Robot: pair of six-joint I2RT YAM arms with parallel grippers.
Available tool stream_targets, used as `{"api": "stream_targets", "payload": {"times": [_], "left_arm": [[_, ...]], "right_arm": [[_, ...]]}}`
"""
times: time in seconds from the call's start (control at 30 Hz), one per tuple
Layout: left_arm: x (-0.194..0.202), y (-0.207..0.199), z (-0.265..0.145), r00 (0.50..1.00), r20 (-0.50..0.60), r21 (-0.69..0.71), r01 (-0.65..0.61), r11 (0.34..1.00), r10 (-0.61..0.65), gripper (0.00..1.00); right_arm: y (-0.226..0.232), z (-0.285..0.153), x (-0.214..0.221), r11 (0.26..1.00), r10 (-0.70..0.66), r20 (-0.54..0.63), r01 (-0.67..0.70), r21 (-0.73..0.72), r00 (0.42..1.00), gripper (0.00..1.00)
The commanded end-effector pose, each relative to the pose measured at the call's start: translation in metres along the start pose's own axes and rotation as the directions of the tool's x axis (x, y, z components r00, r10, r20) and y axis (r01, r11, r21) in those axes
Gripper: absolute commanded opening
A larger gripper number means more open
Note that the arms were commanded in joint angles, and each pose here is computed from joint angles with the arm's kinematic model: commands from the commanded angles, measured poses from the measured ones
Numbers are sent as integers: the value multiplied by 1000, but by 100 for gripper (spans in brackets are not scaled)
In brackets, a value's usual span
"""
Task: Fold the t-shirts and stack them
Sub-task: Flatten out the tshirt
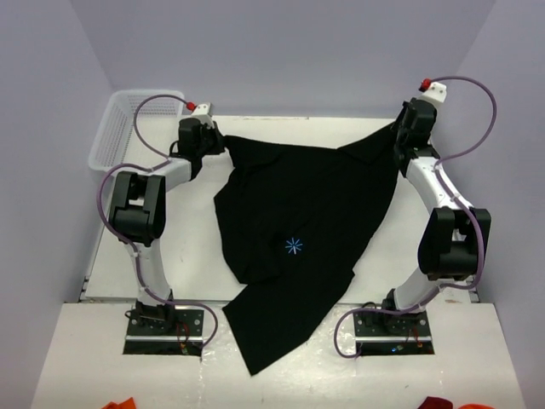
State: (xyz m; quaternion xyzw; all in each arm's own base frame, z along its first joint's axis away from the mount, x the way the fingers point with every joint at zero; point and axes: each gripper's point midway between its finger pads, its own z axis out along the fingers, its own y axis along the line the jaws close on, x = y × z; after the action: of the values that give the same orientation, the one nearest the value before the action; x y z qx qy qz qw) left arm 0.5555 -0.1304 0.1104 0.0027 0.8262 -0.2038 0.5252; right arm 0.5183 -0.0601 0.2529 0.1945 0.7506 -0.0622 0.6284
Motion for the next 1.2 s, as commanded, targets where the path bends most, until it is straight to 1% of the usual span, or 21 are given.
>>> {"api": "stream_targets", "payload": {"times": [0.0, 0.07, 0.13, 0.23, 0.3, 0.37, 0.4, 0.43, 0.5, 0.53, 0.6, 0.63, 0.73, 0.8, 0.83, 0.9, 0.93, 1.03, 1.07, 1.1, 1.17], "left_arm": [[-69, -10, -10, 977, 180, -6, -112, 994, 111, 0], [-85, -10, -16, 967, 205, -30, -148, 989, 151, 0], [-93, -10, -19, 965, 198, -49, -164, 985, 171, 0], [-108, -25, -34, 957, 214, -4, -199, 980, 196, 0], [-119, -43, -47, 954, 235, 54, -205, 977, 187, 0], [-146, -62, -75, 944, 287, 82, -195, 977, 164, 0], [-168, -79, -100, 925, 342, 98, -208, 973, 164, 0], [-177, -90, -114, 916, 367, 116, -218, 969, 162, 0], [-199, -119, -146, 892, 425, 162, -244, 956, 156, 0], [-225, -138, -181, 857, 492, 176, -271, 946, 154, 0], [-246, -163, -219, 823, 550, 203, -299, 933, 144, 0], [-268, -179, -258, 784, 606, 209, -317, 925, 132, 0], [-300, -210, -334, 713, 696, 257, -358, 898, 85, 0], [-308, -226, -371, 690, 721, 286, -390, 875, 72, 0], [-322, -234, -396, 657, 751, 281, -410, 868, 67, 0], [-327, -243, -430, 627, 777, 282, -433, 856, 62, 0], [-334, -248, -452, 597, 800, 275, -450, 849, 57, 0], [-340, -257, -495, 544, 837, 262, -479, 838, 49, 0], [-343, -258, -505, 522, 852, 247, -482, 841, 49, 0], [-340, -256, -507, 540, 840, 246, -471, 847, 56, 0], [-345, -254, -518, 518, 853, 221, -468, 856, 63, 0]], "right_arm": [[-7, 7, -57, 997, 33, 139, -42, 62, 990, 0], [-4, 10, -76, 997, 34, 170, -45, 61, 985, 0], [-1, 14, -81, 998, 8, 158, -19, 64, 987, 0], [16, -2, -107, 1000, -12, 210, 15, -10, 978, 0], [24, -34, -139, 998, -3, 291, 20, -55, 957, 0], [47, -76, -176, 992, 12, 345, 34, -125, 939, 0], [52, -95, -192, 989, -18, 379, 73, -132, 925, 0], [73, -118, -204, 979, -17, 410, 100, -180, 912, 0], [78, -178, -253, 964, -32, 517, 163, -210, 855, 0], [91, -197, -255, 946, -35, 505, 192, -263, 862, 0], [83, -259, -305, 933, 34, 580, 183, -311, 814, 0], [84, -290, -320, 918, 62, 598, 190, -349, 799, 0], [69, -368, -356, 874, 148, 661, 215, -435, 736, 0], [57, -401, -370, 851, 191, 668, 217, -478, 720, 0], [42, -432, -384, 833, 237, 678, 214, -511, 695, 0], [30, -463, -394, 795, 296, 683, 224, -564, 668, 0], [12, -490, -403, 785, 338, 701, 223, -578, 627, 0], [-6, -523, -409, 749, 393, 700, 234, -620, 596, 0], [-18, -540, -416, 741, 425, 707, 231, -631, 566, 0], [-22, -545, -417, 739, 433, 709, 230, -633, 557, 0], [-29, -548, -419, 750, 434, 716, 220, -624, 547, 0]]}}
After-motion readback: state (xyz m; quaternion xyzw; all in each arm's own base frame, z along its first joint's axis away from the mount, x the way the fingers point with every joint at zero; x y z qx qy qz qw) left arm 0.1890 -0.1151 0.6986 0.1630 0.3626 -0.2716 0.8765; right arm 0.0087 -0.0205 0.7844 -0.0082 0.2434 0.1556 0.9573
